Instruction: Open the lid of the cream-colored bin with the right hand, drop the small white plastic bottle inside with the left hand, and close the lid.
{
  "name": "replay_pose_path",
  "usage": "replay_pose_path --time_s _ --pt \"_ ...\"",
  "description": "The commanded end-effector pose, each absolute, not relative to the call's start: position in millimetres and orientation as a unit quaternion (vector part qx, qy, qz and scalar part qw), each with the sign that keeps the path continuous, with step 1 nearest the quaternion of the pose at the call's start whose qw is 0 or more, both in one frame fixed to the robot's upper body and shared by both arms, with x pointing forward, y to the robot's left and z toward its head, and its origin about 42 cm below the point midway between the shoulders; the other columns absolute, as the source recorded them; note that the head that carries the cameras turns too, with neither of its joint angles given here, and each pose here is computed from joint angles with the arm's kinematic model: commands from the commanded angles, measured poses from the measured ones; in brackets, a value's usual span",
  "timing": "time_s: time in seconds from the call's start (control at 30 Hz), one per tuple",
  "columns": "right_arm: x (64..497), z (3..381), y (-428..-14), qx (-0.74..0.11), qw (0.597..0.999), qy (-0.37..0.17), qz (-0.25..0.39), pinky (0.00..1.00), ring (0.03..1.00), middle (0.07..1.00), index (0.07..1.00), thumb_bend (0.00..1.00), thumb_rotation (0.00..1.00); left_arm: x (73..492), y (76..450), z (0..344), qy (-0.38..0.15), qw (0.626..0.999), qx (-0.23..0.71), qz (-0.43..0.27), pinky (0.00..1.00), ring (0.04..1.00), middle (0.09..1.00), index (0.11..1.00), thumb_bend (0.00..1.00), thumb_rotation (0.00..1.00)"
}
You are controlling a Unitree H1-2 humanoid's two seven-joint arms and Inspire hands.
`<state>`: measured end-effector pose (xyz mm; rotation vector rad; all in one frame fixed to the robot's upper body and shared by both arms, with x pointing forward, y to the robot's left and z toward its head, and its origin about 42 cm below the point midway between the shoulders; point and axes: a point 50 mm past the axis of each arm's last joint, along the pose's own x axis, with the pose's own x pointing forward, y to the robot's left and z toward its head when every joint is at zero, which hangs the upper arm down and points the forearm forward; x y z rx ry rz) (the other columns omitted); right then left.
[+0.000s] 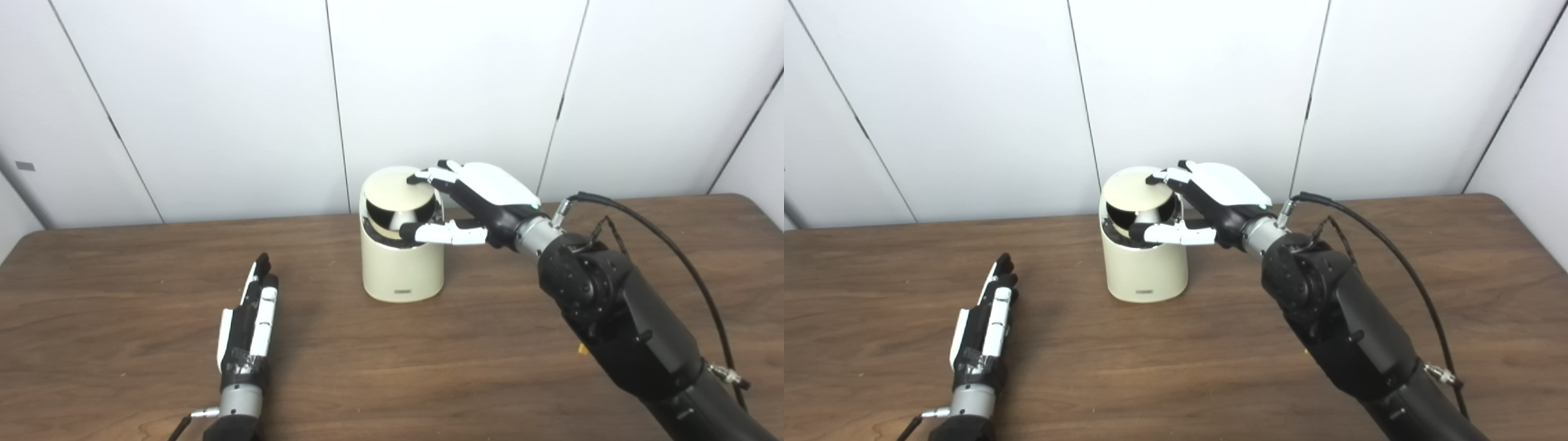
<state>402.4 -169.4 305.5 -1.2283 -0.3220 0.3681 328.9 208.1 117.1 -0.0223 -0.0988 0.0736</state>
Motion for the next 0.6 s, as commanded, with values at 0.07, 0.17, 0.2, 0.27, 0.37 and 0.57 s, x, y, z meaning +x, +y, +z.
replay_pose_path --time_s 0.07,0.17,0.2,0.27,0.37,0.57 --pt "398 306 -162 -0.593 0.764 -0.182 0.177 1.0 1.0 0.986 0.872 0.64 0.98 333 198 118 -0.045 0.999 -0.01 0.026 1.0 1.0 1.0 1.0 0.54 0.86" --pt "399 296 -163 -0.598 0.762 -0.182 0.172 1.0 1.0 0.999 0.869 0.64 0.97 332 196 119 -0.045 0.999 -0.002 0.023 1.0 1.0 1.0 1.0 0.53 0.88" --pt "399 293 -163 -0.599 0.761 -0.182 0.17 1.0 1.0 1.0 0.869 0.64 0.97 332 196 120 -0.045 0.999 -0.003 0.022 1.0 1.0 1.0 1.0 0.54 0.88" --pt "400 289 -164 -0.603 0.757 -0.187 0.167 1.0 1.0 1.0 0.868 0.64 0.99 332 195 120 -0.045 0.999 -0.007 0.023 1.0 1.0 1.0 1.0 0.53 0.87" --pt "399 286 -166 -0.61 0.751 -0.192 0.166 1.0 1.0 1.0 0.863 0.63 1.0 333 194 121 -0.045 0.999 -0.001 0.027 1.0 1.0 1.0 1.0 0.5 0.89" --pt "397 284 -168 -0.612 0.749 -0.191 0.166 1.0 1.0 1.0 0.855 0.62 1.0 333 192 124 -0.044 0.999 0.003 0.028 1.0 1.0 1.0 1.0 0.52 0.91"
